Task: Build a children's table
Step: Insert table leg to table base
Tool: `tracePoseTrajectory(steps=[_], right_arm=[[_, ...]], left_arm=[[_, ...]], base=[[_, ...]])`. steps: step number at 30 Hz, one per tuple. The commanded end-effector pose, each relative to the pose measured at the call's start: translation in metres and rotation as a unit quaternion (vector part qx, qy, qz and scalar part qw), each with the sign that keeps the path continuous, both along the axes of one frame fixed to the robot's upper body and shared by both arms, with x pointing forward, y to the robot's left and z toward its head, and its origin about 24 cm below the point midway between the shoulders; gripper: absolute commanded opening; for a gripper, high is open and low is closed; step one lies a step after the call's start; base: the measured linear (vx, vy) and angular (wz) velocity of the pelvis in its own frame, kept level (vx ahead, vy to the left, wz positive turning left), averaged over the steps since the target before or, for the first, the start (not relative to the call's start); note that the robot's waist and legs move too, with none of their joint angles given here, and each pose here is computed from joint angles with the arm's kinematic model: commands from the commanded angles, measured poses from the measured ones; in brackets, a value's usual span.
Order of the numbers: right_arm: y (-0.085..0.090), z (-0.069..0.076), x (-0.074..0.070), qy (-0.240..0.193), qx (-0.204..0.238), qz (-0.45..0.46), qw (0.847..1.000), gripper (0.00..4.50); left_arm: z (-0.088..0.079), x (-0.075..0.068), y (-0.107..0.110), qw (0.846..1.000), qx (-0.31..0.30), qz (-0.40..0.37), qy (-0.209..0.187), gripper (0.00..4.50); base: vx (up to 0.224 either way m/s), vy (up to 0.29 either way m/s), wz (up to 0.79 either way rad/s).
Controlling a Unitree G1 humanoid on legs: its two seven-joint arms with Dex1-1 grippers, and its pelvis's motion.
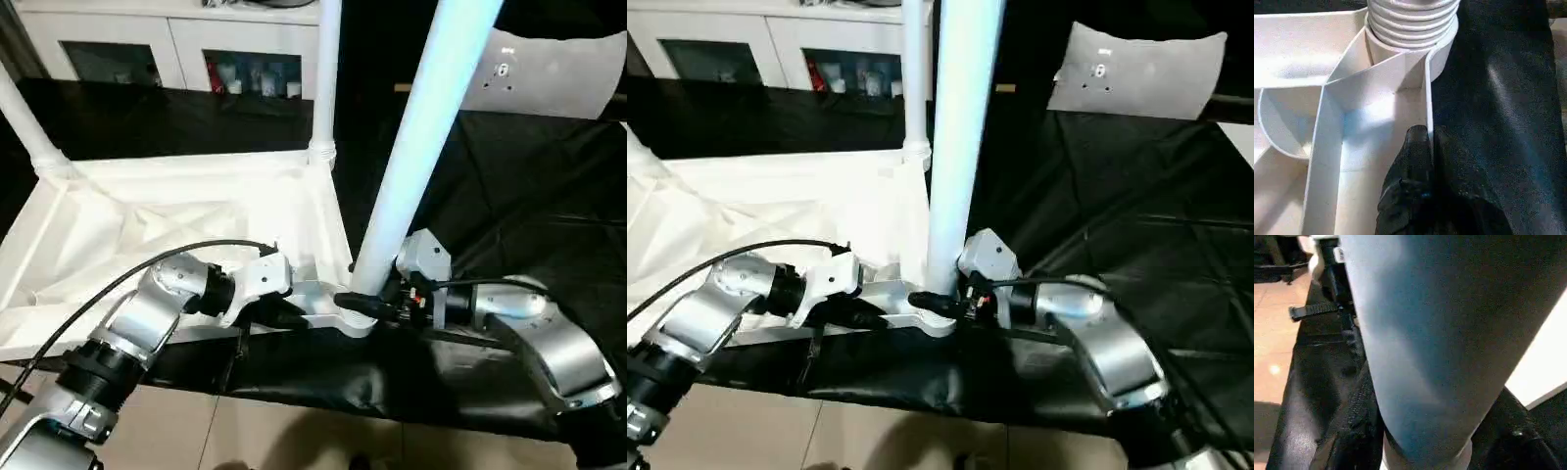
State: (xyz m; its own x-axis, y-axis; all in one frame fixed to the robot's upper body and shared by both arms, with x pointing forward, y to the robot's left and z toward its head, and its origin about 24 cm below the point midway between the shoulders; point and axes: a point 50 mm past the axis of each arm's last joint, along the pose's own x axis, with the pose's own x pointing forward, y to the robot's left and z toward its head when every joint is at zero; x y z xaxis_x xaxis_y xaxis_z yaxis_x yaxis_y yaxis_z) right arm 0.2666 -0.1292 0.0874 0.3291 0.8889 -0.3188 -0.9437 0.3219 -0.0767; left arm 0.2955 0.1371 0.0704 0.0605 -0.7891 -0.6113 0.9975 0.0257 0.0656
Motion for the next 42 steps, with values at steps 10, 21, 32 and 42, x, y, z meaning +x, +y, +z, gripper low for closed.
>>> tracePoseTrajectory(steps=[10,21,32,42], right_arm=[[0.029,-0.063,-0.056,0.206,-0.063,0.135,0.967,1.89],[0.033,-0.065,-0.044,0.175,-0.067,0.069,0.980,1.89],[0.024,-0.061,-0.015,0.120,-0.043,-0.145,0.981,1.89],[0.044,-0.056,0.011,0.109,0.003,-0.252,0.962,1.89]], left_arm=[[0.031,0.041,0.004,0.997,0.048,-0.006,-0.066,0.00],[0.031,0.037,0.022,0.998,0.026,0.036,-0.046,0.00],[0.024,-0.015,0.010,0.978,-0.050,0.197,-0.046,0.00],[0.029,-0.026,-0.046,0.957,-0.077,0.270,-0.070,0.00]], base=[[0.000,0.000,0.00],[0.000,0.000,0.00],[0.001,0.021,-0.05],[0.002,0.012,-0.01]])
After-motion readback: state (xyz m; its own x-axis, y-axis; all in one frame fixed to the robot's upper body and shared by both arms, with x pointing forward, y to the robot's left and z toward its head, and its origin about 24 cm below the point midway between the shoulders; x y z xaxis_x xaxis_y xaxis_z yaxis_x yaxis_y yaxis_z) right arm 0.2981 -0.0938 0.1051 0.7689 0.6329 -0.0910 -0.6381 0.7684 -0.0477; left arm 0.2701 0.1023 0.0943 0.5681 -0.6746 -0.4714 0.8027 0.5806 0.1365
